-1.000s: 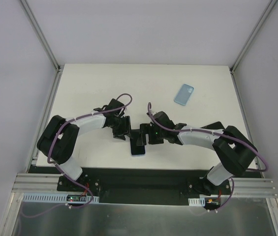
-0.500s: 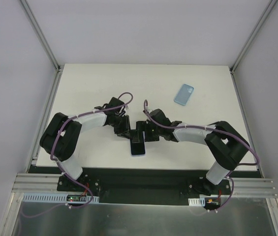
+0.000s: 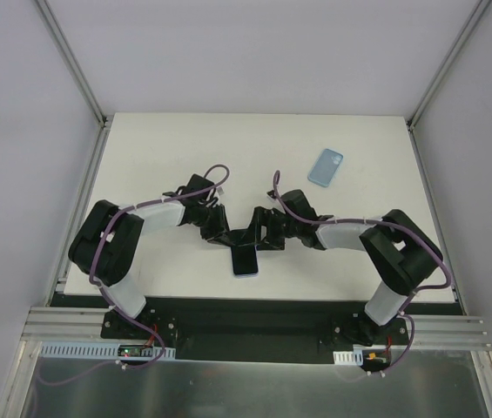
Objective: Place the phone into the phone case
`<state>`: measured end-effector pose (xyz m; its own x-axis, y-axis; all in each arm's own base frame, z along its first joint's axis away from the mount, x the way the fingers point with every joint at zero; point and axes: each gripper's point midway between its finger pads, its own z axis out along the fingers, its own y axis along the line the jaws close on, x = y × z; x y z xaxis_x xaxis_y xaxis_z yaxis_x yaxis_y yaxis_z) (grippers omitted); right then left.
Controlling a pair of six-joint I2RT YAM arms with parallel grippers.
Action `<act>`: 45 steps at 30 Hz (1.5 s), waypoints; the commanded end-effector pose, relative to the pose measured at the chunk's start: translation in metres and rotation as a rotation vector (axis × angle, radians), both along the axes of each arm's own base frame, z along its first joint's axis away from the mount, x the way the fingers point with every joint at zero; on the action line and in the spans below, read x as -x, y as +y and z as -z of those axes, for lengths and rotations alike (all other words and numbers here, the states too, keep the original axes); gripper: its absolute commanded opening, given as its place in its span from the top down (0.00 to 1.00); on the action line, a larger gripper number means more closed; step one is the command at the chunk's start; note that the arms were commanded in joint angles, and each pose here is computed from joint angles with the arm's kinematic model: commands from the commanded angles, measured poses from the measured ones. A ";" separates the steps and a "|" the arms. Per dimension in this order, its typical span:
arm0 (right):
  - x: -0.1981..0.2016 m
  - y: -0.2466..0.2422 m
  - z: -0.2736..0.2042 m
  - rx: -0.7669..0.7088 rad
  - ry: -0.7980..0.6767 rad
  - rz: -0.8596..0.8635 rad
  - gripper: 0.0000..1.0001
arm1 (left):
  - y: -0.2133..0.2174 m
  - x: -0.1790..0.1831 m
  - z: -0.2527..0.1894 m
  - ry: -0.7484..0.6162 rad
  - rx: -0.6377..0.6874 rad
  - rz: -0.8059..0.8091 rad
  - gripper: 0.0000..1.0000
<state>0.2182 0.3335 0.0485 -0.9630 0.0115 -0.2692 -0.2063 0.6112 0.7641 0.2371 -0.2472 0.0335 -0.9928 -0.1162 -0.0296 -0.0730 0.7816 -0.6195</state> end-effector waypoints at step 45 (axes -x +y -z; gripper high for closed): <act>0.001 0.011 -0.049 -0.283 -0.027 -0.219 0.92 | -0.014 0.006 -0.063 -0.052 0.273 -0.005 0.44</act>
<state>0.2122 0.3291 0.0462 -0.9807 -0.0551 -0.1878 -0.1911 0.4752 0.8589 0.2165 -0.2618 0.0471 -0.9932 -0.1059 0.0486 -0.1083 0.6856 -0.7199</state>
